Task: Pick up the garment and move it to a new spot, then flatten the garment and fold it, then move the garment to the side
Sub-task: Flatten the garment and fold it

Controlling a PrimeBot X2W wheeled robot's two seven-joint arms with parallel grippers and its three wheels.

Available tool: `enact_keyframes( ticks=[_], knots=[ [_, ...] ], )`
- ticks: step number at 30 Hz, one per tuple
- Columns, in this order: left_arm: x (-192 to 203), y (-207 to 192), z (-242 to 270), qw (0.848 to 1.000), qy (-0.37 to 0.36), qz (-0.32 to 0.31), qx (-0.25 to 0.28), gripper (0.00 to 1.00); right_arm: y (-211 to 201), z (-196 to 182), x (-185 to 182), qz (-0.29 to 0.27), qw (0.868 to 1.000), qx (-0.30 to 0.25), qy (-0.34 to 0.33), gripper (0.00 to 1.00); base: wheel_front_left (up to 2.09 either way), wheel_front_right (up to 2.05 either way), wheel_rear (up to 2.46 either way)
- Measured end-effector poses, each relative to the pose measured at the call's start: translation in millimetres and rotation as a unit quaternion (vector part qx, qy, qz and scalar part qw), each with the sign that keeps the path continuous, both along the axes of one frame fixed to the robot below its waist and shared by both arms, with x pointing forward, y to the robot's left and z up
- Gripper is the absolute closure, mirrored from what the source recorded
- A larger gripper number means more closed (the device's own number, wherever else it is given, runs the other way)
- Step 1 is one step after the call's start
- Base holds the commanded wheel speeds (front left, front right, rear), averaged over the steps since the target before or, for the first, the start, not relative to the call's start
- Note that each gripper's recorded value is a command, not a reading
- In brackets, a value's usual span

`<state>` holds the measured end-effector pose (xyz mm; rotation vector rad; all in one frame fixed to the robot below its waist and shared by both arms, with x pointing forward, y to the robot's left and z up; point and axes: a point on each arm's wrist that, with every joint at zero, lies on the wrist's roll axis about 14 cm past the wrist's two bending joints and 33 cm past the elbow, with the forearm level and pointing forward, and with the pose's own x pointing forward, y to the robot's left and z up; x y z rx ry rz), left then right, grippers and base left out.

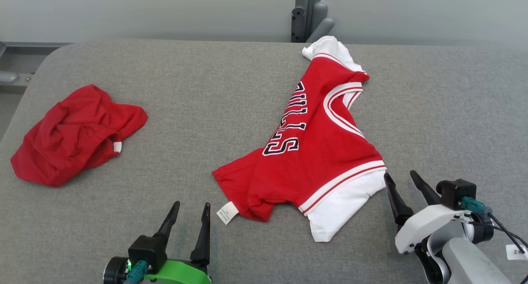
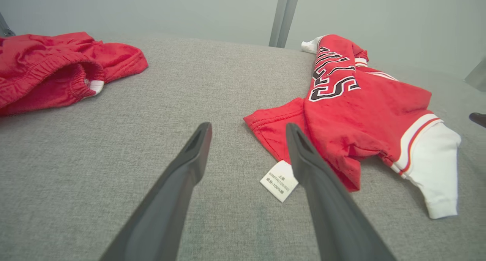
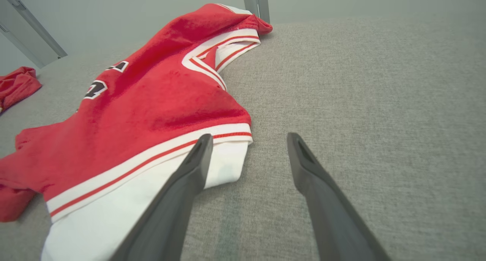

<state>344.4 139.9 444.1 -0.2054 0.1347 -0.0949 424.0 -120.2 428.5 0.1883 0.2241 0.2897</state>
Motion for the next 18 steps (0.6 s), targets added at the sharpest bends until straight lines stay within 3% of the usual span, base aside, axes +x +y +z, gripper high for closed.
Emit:
enact_keyframes(
  ticks=[12, 13, 14, 18],
  knots=[
    [-13, 22, -10, 0.999, 0.019, 0.036, 0.005, 0.0, 27, -32, 7, 0.049, 0.997, -0.027, 0.055, 0.0, 0.0, 0.0, 0.0],
    [-14, 23, -11, 0.999, 0.02, 0.038, 0.005, 0.0, 31, -33, 7, 0.056, 0.996, -0.029, 0.057, 0.6, 0.0, 0.0, 0.0],
    [-14, 24, -12, 0.999, 0.022, 0.039, 0.005, 0.0, 34, -34, 9, 0.06, 0.996, -0.029, 0.057, 1.0, 0.0, 0.0, 0.0],
    [-14, 25, -13, 0.999, 0.024, 0.043, 0.003, 0.0, 39, -25, 17, 0.066, 0.997, -0.02, 0.045, 1.0, 0.0, 0.0, 0.0]
  ],
)
